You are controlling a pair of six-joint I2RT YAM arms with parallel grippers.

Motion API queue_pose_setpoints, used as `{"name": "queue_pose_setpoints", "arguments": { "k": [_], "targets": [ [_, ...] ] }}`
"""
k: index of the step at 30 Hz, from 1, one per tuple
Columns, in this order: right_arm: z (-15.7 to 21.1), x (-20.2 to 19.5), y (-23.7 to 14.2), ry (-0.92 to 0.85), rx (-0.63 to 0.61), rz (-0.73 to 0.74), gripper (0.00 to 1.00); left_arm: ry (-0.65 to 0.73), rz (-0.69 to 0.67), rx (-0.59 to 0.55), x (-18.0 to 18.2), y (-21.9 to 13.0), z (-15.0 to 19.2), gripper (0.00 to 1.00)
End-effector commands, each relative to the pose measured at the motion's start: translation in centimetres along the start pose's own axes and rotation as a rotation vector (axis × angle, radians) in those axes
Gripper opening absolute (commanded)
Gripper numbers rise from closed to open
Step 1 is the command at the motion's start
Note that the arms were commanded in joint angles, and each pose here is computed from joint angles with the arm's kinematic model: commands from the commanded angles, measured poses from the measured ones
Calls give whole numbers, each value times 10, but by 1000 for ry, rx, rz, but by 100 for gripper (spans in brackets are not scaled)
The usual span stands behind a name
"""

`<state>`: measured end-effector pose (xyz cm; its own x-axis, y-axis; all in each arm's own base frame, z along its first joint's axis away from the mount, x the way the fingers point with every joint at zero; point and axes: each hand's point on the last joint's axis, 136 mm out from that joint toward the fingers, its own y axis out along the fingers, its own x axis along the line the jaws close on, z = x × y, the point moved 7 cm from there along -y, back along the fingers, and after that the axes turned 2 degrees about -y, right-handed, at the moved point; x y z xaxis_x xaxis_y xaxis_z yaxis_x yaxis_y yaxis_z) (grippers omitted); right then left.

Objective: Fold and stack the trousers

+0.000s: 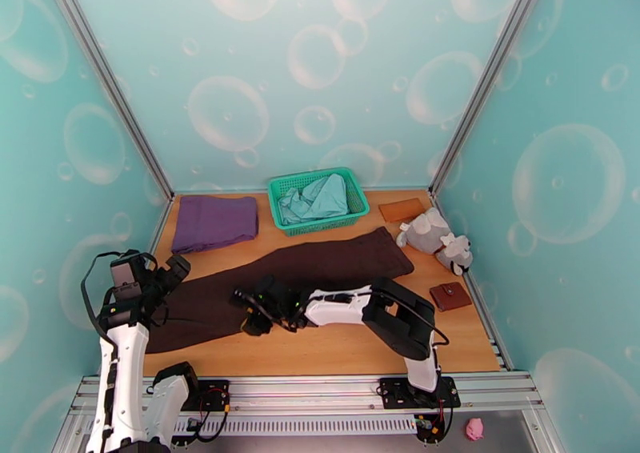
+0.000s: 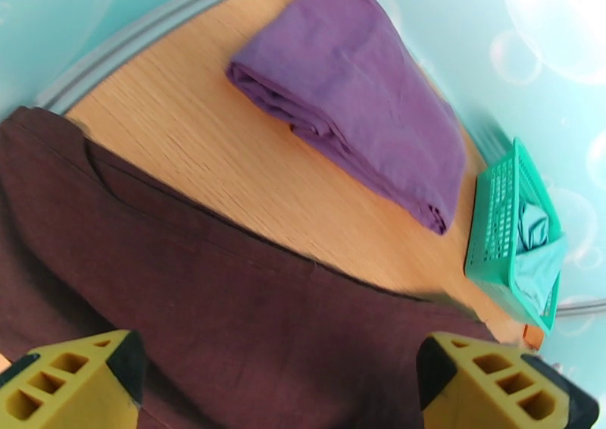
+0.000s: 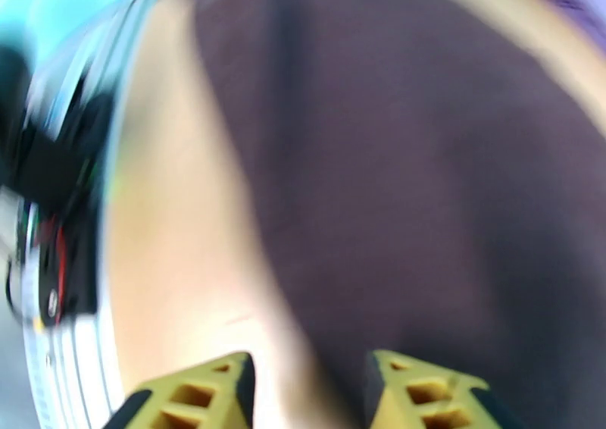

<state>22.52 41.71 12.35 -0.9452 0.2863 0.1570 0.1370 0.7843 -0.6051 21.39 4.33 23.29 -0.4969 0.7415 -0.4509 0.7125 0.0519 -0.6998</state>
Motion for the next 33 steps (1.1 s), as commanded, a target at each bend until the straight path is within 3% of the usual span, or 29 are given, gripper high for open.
{"name": "queue_pose_setpoints", "arguments": {
  "k": [1,7,11,16,22,28,33],
  "targets": [
    [-30,-31,6,142,-46,64,40,84,87,8,-28,5,8,99],
    [4,-62,20,358,26,131,40,216,67,77,-66,29,42,99],
    [48,-101,-5,584,21,203,40,238,-15,16,-61,31,49,99],
    [95,-151,-34,779,50,330,39,269,-73,44,-60,38,68,99],
    [106,-183,-53,851,15,432,39,300,-69,146,-72,39,120,99],
    [101,-191,-67,830,32,593,40,265,-170,317,-51,27,190,99],
    [95,-185,-83,776,42,661,41,257,-302,294,-19,29,212,100]
  ]
}}
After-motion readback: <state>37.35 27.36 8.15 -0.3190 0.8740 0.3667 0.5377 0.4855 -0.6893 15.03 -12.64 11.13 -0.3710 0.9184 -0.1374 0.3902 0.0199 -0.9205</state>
